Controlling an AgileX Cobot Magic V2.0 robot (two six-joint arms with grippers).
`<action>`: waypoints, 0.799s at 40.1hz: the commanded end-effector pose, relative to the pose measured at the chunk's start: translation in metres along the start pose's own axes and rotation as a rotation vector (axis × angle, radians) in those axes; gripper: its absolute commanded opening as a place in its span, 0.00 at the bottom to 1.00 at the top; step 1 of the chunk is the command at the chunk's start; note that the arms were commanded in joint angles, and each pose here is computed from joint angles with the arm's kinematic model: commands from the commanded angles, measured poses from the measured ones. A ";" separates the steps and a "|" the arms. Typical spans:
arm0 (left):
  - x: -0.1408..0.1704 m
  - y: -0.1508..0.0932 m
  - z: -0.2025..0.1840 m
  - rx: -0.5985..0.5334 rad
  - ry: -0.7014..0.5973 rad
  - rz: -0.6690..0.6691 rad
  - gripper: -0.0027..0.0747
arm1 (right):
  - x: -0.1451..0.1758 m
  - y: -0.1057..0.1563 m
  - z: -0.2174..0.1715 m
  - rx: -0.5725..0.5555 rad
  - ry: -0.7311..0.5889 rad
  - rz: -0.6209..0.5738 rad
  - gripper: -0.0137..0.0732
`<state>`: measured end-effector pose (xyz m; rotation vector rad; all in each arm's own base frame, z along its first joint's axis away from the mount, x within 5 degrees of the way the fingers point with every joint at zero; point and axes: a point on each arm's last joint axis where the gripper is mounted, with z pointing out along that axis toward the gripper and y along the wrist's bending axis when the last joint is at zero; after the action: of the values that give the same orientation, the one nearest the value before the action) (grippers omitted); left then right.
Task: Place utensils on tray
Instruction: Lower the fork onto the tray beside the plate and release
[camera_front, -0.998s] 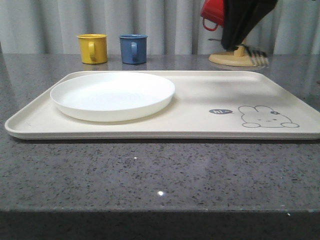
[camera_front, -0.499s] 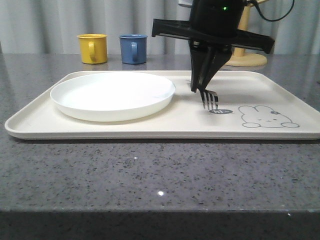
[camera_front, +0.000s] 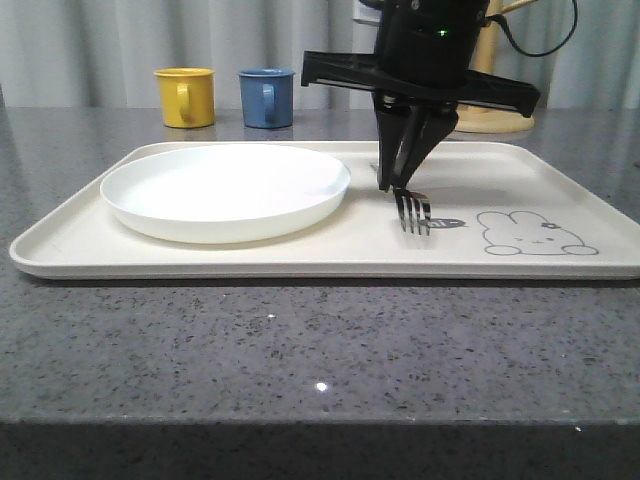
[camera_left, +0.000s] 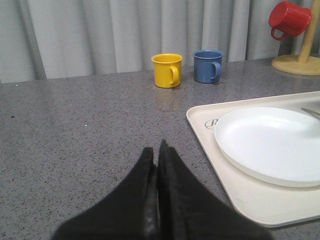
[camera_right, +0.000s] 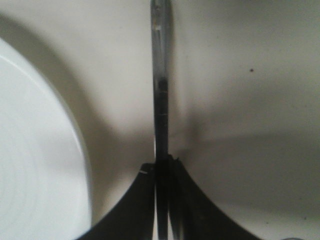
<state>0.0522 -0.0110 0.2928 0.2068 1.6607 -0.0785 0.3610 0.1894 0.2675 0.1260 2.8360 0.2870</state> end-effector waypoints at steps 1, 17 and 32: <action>-0.015 0.001 -0.002 -0.009 -0.089 -0.020 0.01 | -0.005 0.004 -0.028 -0.047 -0.076 -0.006 0.34; -0.015 0.001 -0.002 -0.009 -0.089 -0.020 0.01 | -0.009 -0.001 -0.042 0.021 -0.053 -0.016 0.55; -0.015 0.001 -0.002 -0.009 -0.089 -0.020 0.01 | -0.023 -0.023 -0.110 0.122 -0.123 -0.155 0.55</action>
<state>0.0522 -0.0110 0.2928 0.2068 1.6607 -0.0785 0.3699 0.1666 0.3351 -0.0061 2.7214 0.0880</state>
